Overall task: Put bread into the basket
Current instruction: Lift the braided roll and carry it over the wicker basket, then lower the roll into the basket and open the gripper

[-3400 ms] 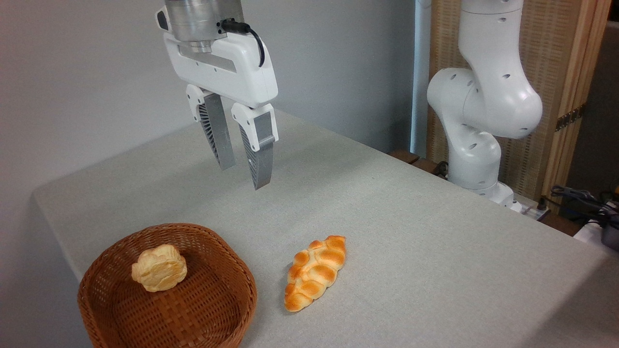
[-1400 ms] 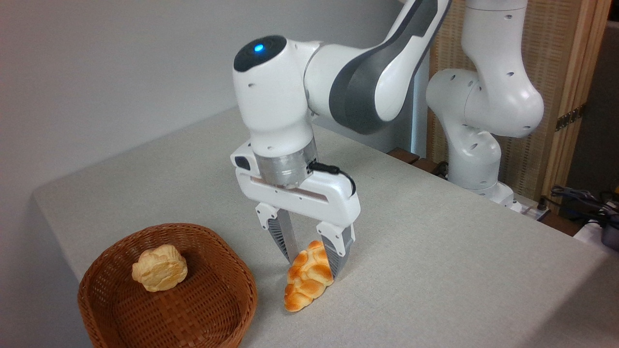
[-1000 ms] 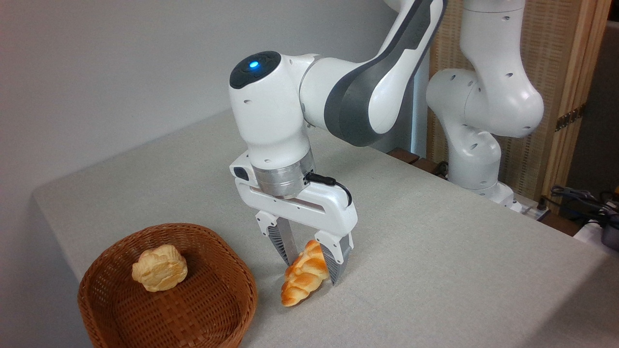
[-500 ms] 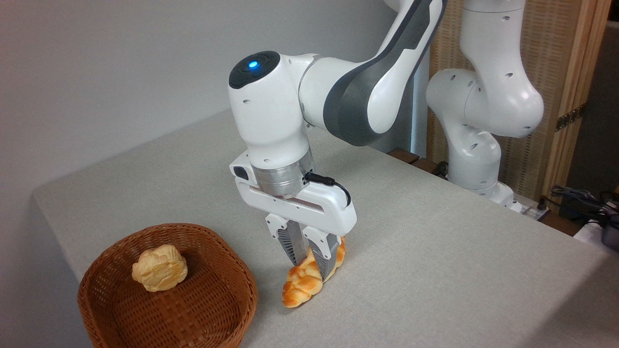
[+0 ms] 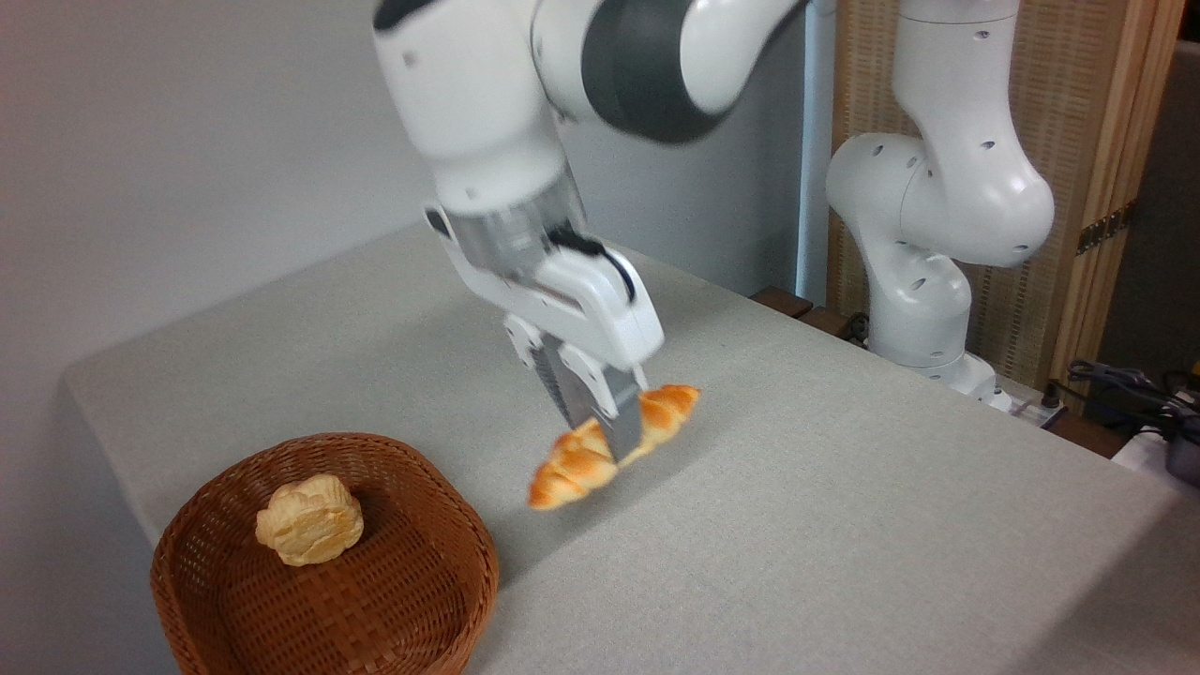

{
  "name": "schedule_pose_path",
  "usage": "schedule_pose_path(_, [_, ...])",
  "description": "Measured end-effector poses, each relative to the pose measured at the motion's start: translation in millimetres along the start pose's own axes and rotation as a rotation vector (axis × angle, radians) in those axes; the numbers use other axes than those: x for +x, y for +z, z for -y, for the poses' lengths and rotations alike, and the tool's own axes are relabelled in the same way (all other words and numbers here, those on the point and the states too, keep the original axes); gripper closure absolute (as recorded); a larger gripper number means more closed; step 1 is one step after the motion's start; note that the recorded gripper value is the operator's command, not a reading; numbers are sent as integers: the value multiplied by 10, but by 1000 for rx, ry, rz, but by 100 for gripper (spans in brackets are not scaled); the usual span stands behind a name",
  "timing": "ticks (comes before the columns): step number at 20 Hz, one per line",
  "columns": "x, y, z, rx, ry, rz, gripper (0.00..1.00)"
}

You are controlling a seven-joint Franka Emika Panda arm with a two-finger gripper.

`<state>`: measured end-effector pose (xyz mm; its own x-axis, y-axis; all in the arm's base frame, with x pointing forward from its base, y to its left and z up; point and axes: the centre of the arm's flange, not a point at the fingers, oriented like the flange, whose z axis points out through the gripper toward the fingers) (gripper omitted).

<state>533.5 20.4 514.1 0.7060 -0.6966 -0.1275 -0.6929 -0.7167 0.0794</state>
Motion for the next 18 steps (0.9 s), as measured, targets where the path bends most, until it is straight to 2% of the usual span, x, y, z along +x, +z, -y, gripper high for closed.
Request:
schedule_pose_path(2, [118,-296,42,47,31,-41,56])
schedule_pose_path(4, [354,-463,121,81,52,-68,56])
schedule_pose_path(8, [1028,-328,392,125,96,-118,48])
schedule_pose_path(9, [1189,-241,477,143,103,-140,44])
schedule_pose_path(10, [1260,-198,519,153,106,-152,38])
schedule_pose_path(11, [1337,-155,570,169,108,-171,36])
schedule_pose_path(12, [1384,-126,609,181,108,-184,25])
schedule_pose_path(13, [1411,-108,633,187,108,-191,9])
schedule_pose_path(14, [1423,-100,644,190,108,-194,0])
schedule_pose_path(18, [1453,-121,669,212,101,-219,0])
